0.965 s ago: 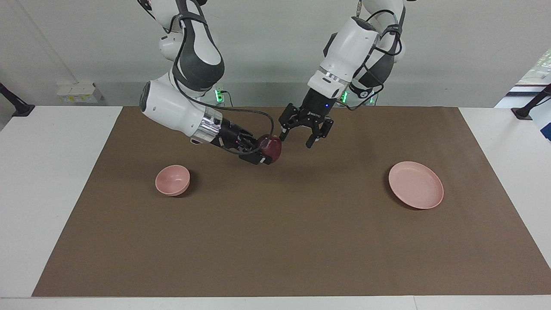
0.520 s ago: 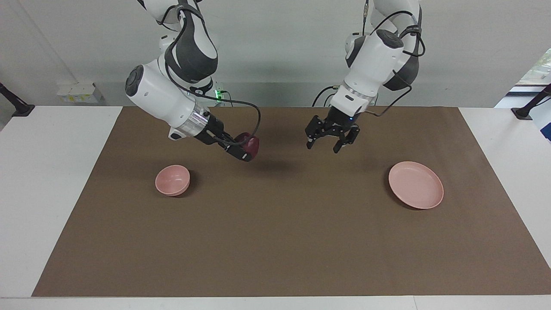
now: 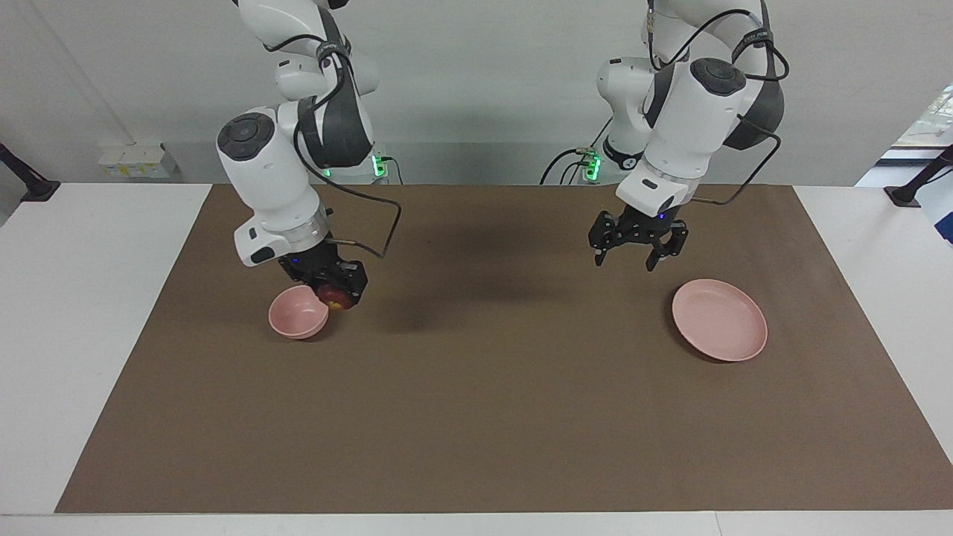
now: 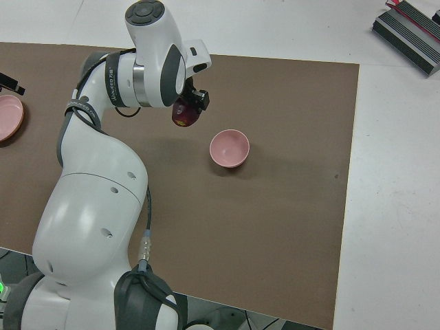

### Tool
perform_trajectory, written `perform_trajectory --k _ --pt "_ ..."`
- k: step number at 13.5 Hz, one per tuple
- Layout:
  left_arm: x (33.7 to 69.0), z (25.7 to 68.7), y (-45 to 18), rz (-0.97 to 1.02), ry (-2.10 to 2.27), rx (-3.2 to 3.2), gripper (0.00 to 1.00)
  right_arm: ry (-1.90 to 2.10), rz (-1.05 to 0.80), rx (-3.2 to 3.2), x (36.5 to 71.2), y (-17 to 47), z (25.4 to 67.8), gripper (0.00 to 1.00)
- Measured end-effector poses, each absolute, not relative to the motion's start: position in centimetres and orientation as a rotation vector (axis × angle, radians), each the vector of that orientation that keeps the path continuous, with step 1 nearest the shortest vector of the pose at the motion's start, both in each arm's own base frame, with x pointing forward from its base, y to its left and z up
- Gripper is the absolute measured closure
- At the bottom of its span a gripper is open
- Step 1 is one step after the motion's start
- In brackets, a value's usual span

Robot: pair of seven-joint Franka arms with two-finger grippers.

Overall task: Move apple from plate to bowl
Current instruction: 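Open the left gripper while the right gripper carries the apple away, then lower the apple into the pink cup and open the right gripper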

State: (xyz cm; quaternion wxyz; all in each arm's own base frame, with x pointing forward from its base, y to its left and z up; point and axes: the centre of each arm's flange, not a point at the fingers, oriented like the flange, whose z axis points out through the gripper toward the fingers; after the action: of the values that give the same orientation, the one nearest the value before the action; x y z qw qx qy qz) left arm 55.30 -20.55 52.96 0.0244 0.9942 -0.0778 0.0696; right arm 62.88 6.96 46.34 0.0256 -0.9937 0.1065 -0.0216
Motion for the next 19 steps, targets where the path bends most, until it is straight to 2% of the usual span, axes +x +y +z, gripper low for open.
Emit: perform_trajectory --k 3,8,15,19 --pt "55.2 55.2 -19.9 0.181 -0.337 3.130 0.00 0.283 -0.042 -3.097 63.3 3.5 42.4 0.26" --pt "55.2 55.2 -17.8 0.077 -0.324 3.155 0.00 0.227 0.017 -3.114 62.0 1.8 36.6 0.26" --pt "54.8 55.4 -17.9 0.022 -0.318 3.128 0.00 0.197 0.054 -3.116 61.2 0.4 35.9 0.26" --pt "54.9 57.9 -16.6 0.007 -0.284 3.134 0.00 0.187 0.087 -3.117 60.6 -0.1 34.8 0.26"
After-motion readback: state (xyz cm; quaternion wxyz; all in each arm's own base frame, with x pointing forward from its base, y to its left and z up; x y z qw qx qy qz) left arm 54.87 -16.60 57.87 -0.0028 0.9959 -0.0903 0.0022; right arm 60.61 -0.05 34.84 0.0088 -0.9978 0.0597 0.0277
